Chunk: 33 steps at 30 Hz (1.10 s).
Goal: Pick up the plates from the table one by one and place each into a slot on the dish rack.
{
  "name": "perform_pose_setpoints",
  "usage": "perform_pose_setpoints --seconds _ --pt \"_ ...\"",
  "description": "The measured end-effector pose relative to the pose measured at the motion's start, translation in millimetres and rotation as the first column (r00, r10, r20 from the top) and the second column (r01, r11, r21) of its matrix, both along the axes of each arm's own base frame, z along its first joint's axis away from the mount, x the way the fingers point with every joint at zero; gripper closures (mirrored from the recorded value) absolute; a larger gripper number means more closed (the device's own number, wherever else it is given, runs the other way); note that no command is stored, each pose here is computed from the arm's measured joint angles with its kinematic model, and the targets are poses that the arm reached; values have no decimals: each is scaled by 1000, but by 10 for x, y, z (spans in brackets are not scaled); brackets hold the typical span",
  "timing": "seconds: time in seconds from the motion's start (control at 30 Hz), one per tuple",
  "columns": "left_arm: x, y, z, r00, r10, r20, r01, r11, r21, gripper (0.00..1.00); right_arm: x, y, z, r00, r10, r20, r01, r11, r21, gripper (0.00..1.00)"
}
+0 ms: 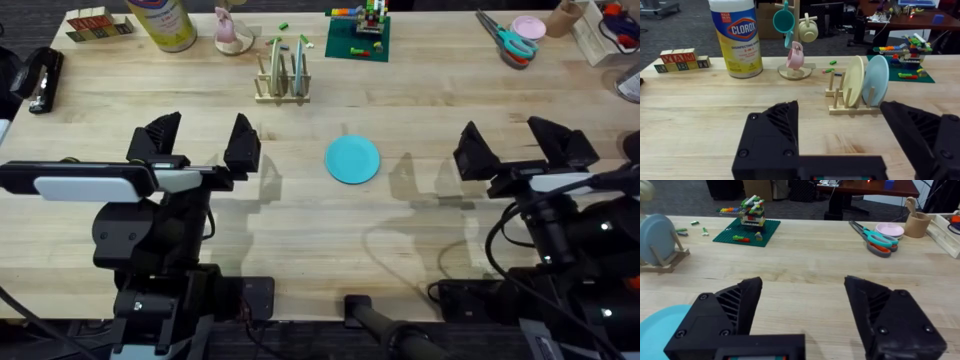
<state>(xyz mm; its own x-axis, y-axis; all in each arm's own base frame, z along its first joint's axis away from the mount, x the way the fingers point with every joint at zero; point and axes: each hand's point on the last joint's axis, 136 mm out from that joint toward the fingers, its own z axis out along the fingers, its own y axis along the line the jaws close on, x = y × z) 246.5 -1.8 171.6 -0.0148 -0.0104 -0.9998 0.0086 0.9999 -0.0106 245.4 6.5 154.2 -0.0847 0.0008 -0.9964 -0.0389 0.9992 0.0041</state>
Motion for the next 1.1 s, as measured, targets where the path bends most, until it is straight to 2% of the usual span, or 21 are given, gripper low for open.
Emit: perform_pose_setpoints --seconds 0.63,0.83,0.93,1.1 --pt "-1 0 -35 1000 0 -14 0 1000 0 8 1 4 18 1000 1 7 -1 1000 0 4" --pt "-48 0 -133 995 0 -102 0 1000 0 8 -31 4 74 1000 1 -12 -1 1000 1 4" --pt "-108 0 -7 993 0 -117 0 1000 0 8 -89 4 258 1000 1 -15 -1 1000 0 4" --pt "-224 1 452 998 0 -62 0 1000 0 8 -195 4 645 999 1 -36 -1 1000 0 5"
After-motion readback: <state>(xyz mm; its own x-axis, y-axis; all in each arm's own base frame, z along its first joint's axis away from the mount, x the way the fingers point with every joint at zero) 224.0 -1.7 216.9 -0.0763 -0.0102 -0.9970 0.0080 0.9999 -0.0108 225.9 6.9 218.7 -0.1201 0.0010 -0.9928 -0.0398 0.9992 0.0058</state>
